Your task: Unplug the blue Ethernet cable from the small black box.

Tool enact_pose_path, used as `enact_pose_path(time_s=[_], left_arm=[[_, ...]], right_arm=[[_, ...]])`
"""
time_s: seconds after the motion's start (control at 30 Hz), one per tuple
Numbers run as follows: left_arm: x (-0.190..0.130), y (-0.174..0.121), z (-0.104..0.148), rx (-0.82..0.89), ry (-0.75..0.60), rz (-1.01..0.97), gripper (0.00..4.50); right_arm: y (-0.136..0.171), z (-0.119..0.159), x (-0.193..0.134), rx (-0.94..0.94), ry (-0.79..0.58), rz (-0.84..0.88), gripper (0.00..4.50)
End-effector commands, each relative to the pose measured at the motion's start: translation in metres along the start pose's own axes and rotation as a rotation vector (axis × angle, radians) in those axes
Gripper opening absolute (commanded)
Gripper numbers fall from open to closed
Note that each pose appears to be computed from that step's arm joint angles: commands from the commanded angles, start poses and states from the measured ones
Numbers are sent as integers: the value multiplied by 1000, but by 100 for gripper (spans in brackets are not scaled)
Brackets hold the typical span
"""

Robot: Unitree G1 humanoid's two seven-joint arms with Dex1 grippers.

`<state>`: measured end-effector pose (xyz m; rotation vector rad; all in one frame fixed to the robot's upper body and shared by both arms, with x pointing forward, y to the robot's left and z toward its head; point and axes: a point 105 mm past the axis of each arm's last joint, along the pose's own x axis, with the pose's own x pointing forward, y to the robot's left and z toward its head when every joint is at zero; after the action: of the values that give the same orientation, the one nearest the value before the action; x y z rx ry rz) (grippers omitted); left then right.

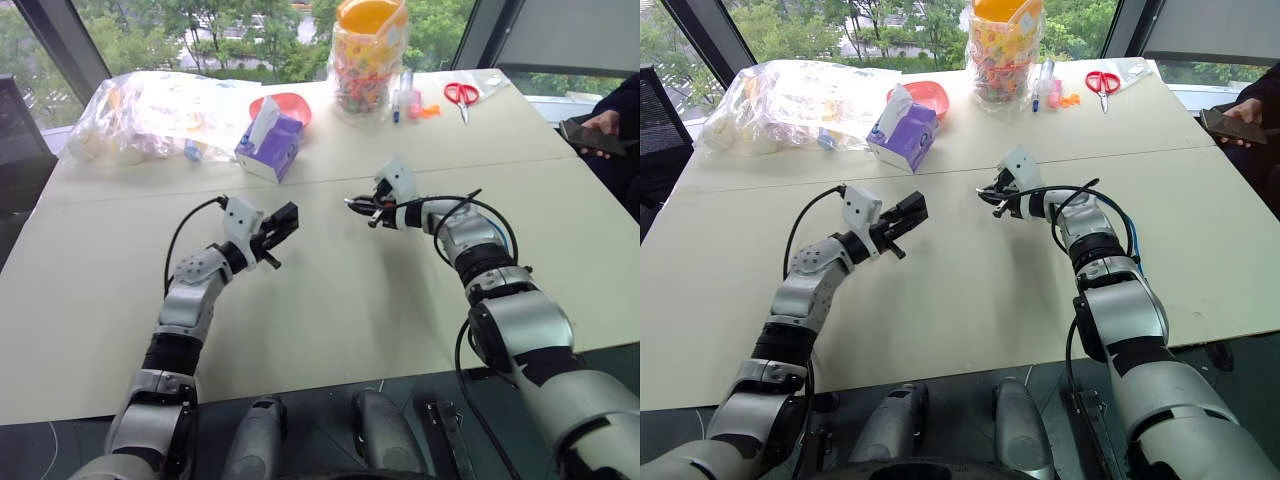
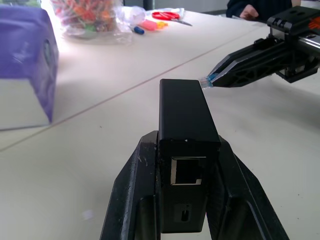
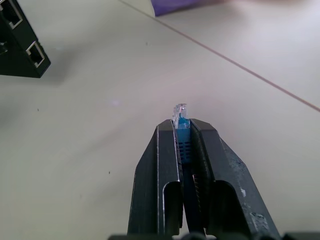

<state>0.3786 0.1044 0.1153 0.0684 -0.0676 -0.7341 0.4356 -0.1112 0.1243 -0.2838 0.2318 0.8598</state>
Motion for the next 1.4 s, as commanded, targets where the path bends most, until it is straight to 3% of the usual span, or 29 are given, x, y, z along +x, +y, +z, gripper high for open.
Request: enact_pose_path(time_s=[0.03, 0.23, 0.53, 0.57, 0.8, 0.97, 1.0, 1.03, 1.2, 1.27, 1.4], left_arm=[[8, 1, 6, 35, -35, 16, 51], [9, 2, -25, 58, 63, 39, 51], [6, -5, -35, 27, 83, 14, 51], [5, -5, -34, 23, 82, 14, 156], [-1, -6, -29, -11, 68, 15, 447], [-16, -1, -24, -12, 62, 31, 447], [-21, 0, -22, -12, 58, 37, 450], [-26, 2, -20, -12, 55, 43, 450], [-50, 9, -8, -11, 41, 80, 450], [-59, 8, -4, -9, 49, 83, 450], [-76, 6, 6, -4, 54, 98, 450]], right_arm=[[-5, 9, 0, -3, -37, -40, 9], [-5, 5, 2, 6, -34, -59, 9], [-4, 2, 1, 10, -27, -60, 9], [-4, 2, 1, 11, -27, -59, 0], [-6, 3, 0, 13, -25, -65, 0], [-9, 7, -1, 14, -30, -74, 0], [-10, 8, -2, 15, -32, -76, 86], [-11, 9, -2, 15, -35, -78, 116], [-13, 15, -3, 5, -47, -79, 370], [-13, 19, -4, -5, -51, -71, 447], [-18, 36, -20, -40, -101, -49, 447]])
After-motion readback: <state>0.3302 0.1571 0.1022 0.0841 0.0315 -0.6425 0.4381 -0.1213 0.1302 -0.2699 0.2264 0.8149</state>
